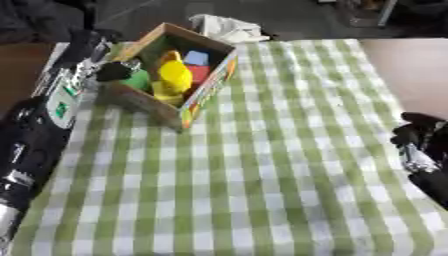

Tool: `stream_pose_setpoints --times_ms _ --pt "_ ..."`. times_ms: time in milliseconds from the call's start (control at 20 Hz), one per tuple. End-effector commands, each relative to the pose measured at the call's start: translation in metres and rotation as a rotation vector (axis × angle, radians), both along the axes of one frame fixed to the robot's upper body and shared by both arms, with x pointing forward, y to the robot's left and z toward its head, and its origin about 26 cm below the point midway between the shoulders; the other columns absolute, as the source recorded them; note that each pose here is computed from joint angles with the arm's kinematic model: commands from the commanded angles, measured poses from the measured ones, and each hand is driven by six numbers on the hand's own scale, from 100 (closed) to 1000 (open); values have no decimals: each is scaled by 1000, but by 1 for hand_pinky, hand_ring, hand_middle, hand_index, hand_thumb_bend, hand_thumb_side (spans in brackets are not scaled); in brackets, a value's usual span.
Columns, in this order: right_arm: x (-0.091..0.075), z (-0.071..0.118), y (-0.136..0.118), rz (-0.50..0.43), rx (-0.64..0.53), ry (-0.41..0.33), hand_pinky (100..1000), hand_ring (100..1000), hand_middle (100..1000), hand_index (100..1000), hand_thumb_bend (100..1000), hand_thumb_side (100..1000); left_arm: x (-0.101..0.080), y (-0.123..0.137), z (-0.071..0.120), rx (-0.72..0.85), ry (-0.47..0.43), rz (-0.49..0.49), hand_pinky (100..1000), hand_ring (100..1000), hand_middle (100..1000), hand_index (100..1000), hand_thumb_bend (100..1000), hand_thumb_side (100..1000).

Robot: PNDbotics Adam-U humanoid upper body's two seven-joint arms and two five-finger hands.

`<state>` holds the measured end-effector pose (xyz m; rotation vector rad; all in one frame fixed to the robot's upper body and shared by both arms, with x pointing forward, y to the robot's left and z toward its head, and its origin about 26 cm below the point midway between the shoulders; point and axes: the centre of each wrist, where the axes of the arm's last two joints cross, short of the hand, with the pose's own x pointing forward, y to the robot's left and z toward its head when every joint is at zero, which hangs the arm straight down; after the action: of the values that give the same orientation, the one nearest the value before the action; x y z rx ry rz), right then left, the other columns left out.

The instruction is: Pick up objects on the table and place them in the box.

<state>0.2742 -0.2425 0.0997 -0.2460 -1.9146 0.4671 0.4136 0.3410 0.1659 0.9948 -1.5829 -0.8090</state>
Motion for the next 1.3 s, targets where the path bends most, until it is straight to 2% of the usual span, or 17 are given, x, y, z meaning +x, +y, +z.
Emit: stream_pose_setpoints --times_ms 50,150,250,400,550,650,900,1300 --pt "2 4 -3 -18 -5 -27 696 642 618 802 100 435 -28 -10 36 -178 -183 -154 580 718 726 886 100 619" --pt "2 4 -3 -25 1 -37 693 638 617 804 100 432 -51 -19 31 -305 -216 -257 568 710 716 881 100 636" --pt "2 4 -3 -35 8 -50 690 635 617 806 100 428 -72 -26 26 -394 -234 -314 560 704 706 875 100 650" --pt "2 3 -4 -60 30 -68 686 627 612 801 100 424 -99 -36 12 -518 -232 -355 550 697 696 868 100 693" --pt "1 1 -4 -76 48 -76 683 623 607 795 100 421 -118 -45 -4 -615 -203 -354 543 691 688 862 100 755" --pt "1 -1 -4 -86 56 -76 682 620 605 794 100 418 -126 -52 -19 -698 -147 -345 536 687 682 860 100 797" --pt "1 -4 -3 -105 64 -75 679 615 600 793 100 415 -133 -67 -42 -836 -39 -316 530 678 671 852 100 827" --pt "0 -6 -2 -109 71 -71 678 614 598 792 100 414 -136 -72 -50 -851 6 -294 528 675 667 850 100 827"
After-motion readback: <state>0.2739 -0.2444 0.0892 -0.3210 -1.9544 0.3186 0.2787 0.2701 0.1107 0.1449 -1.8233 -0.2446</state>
